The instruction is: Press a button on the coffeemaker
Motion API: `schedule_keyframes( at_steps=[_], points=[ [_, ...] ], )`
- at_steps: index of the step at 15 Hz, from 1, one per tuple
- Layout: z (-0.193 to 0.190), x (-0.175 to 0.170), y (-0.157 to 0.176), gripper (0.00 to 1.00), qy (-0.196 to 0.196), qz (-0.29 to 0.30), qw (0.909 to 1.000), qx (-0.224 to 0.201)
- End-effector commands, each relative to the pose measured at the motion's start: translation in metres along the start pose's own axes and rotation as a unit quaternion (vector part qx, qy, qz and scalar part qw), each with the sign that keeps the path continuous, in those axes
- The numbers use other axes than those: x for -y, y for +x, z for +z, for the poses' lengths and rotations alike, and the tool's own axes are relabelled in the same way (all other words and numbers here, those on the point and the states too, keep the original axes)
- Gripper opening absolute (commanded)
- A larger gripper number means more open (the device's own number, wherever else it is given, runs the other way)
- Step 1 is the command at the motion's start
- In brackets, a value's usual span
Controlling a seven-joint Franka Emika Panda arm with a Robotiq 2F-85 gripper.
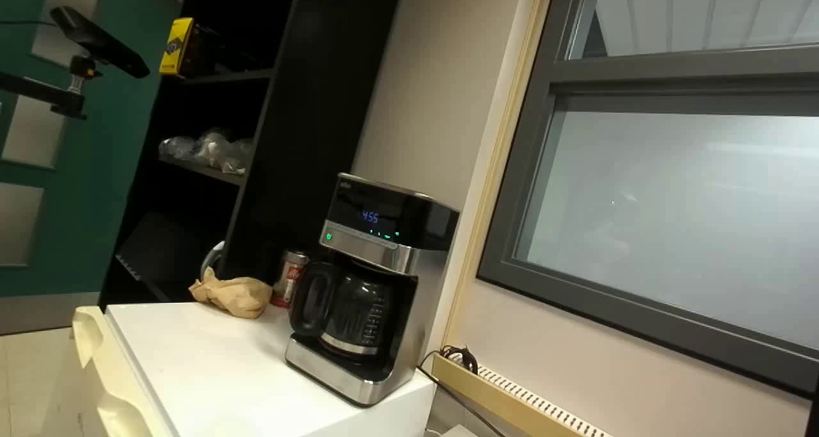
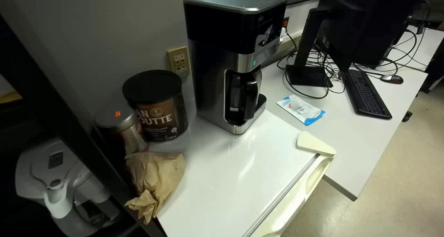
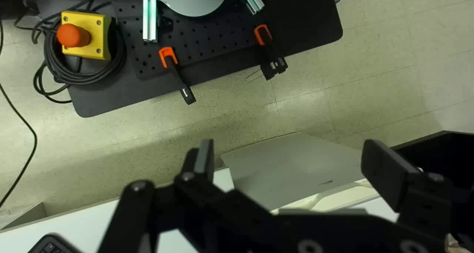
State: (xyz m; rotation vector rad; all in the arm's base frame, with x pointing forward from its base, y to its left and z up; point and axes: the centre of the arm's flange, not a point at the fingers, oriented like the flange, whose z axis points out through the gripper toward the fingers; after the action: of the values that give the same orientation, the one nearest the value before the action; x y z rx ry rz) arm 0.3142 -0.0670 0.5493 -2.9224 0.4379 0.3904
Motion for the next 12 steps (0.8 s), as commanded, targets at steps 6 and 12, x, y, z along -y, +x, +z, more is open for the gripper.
schedule_keyframes(
  at_steps=[6, 12],
  points=[
    [0.0, 0.0, 0.0, 1.0, 0.0, 0.0, 1.0, 0.0],
    [0.004, 0.007, 0.037, 1.0, -0.014, -0.003, 0.9998, 0.013]
  ],
)
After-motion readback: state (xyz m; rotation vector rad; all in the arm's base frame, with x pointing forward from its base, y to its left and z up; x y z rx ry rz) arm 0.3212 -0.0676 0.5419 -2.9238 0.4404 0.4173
